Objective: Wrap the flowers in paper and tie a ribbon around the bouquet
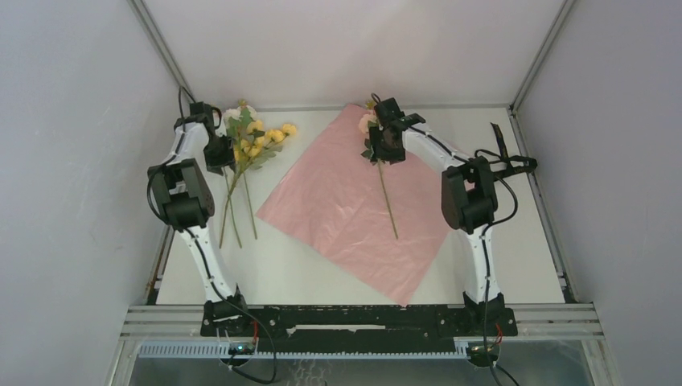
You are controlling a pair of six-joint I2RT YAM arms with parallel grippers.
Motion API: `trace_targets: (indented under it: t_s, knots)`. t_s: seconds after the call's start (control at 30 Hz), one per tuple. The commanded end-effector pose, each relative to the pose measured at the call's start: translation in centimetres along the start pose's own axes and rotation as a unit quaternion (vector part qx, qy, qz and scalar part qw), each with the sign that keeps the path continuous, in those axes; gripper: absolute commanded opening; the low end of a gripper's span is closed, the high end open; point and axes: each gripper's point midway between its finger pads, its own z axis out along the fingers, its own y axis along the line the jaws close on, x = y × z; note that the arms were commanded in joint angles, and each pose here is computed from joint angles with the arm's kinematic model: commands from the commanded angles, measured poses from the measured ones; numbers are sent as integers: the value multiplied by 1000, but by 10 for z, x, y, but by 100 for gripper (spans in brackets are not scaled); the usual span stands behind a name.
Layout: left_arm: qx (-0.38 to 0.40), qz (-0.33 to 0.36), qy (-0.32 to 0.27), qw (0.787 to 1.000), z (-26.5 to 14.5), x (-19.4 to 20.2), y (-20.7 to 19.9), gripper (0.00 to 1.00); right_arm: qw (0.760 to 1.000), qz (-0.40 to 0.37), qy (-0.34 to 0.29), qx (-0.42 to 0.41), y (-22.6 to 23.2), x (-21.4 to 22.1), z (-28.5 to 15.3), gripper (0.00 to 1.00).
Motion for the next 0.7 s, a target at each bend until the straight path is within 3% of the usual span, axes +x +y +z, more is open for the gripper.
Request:
trace_targets:
  t_s: [0.0, 0.17, 0.67]
  knots:
    - [-2, -23, -14, 1000, 3, -24, -2, 42, 997, -16, -76, -21, 13, -22, -54, 64]
    - [0, -24, -4, 1000, 10, -22, -2, 19, 995, -29, -92, -33, 17, -16, -77, 64]
    - [-47, -17, 10, 999, 17, -14, 18, 33, 987, -69, -131, -69, 41, -14, -124, 63]
